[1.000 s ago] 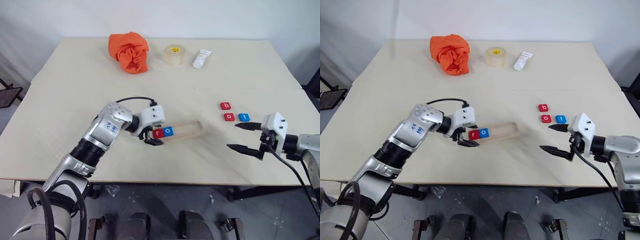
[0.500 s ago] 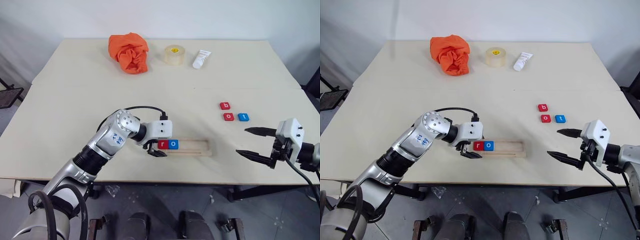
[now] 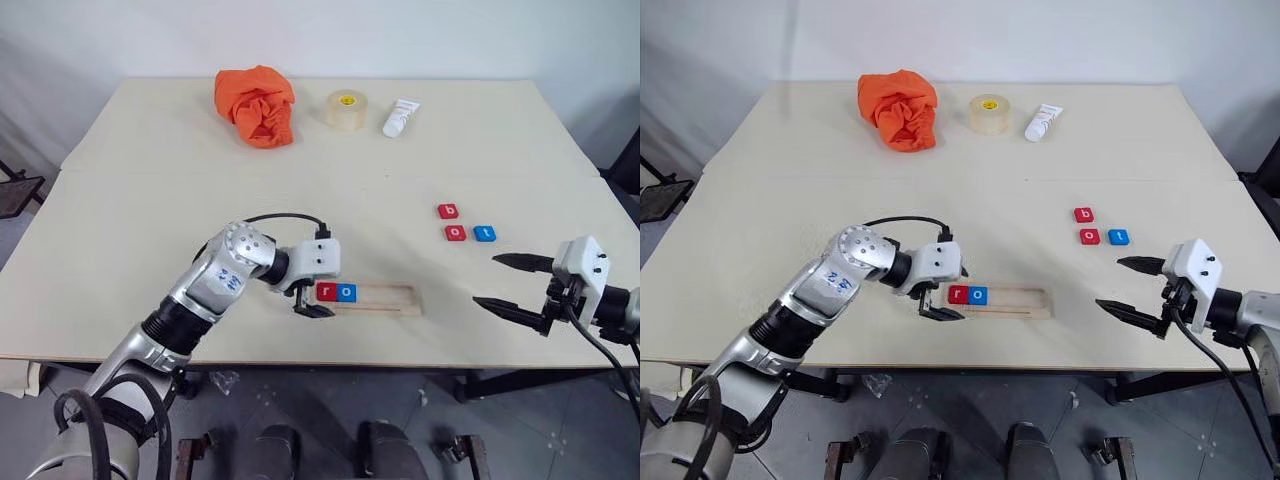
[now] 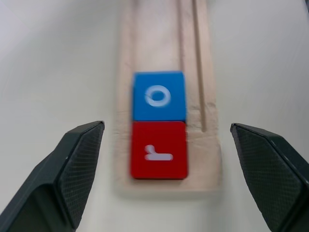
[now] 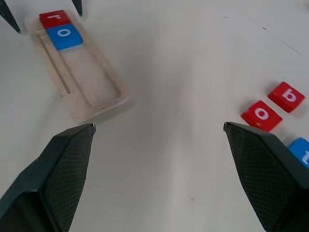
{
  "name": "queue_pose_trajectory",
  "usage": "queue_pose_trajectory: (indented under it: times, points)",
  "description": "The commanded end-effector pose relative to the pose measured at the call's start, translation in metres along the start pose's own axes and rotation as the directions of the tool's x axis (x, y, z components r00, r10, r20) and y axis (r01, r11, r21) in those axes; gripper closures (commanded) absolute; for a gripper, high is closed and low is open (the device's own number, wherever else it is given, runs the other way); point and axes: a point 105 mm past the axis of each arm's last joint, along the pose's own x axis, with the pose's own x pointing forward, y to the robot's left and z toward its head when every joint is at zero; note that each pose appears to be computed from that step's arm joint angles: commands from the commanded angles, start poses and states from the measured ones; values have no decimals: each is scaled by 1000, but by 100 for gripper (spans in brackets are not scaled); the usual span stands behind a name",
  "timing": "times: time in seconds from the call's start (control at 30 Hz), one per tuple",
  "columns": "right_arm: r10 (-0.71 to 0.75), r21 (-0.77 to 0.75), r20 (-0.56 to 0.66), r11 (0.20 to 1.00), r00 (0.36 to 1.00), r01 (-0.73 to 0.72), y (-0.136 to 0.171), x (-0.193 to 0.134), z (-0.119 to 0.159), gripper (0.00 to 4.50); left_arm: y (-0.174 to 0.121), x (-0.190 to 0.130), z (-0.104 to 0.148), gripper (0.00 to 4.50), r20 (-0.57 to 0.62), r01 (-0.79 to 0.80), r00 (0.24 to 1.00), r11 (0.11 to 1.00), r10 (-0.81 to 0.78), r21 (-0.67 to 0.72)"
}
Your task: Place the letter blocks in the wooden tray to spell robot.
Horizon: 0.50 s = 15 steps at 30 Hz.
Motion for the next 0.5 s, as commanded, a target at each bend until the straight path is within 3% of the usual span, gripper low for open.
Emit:
queue_pose_trajectory:
  times: [0.03,0.2,0.27,0.43,0.5]
  points:
    - [-137,54,80,990,987,133,-15,-9,12,0,0,-26,3,5,123,-45,991,999,44,13]
    - [-364,159,91,924,927,347,-44,-18,3,0,11,-46,-7,5,321,-162,931,985,172,-60]
    - [-392,164,66,911,918,377,-48,-21,-3,0,11,-52,-5,5,429,-177,885,983,182,-53]
    - [-408,144,-22,902,913,407,-46,-24,-16,0,2,-63,-27,5,541,-219,812,974,217,-61]
    - [-434,136,-55,889,899,437,-50,-27,-20,0,-5,-61,-36,5,542,-211,816,976,203,-48]
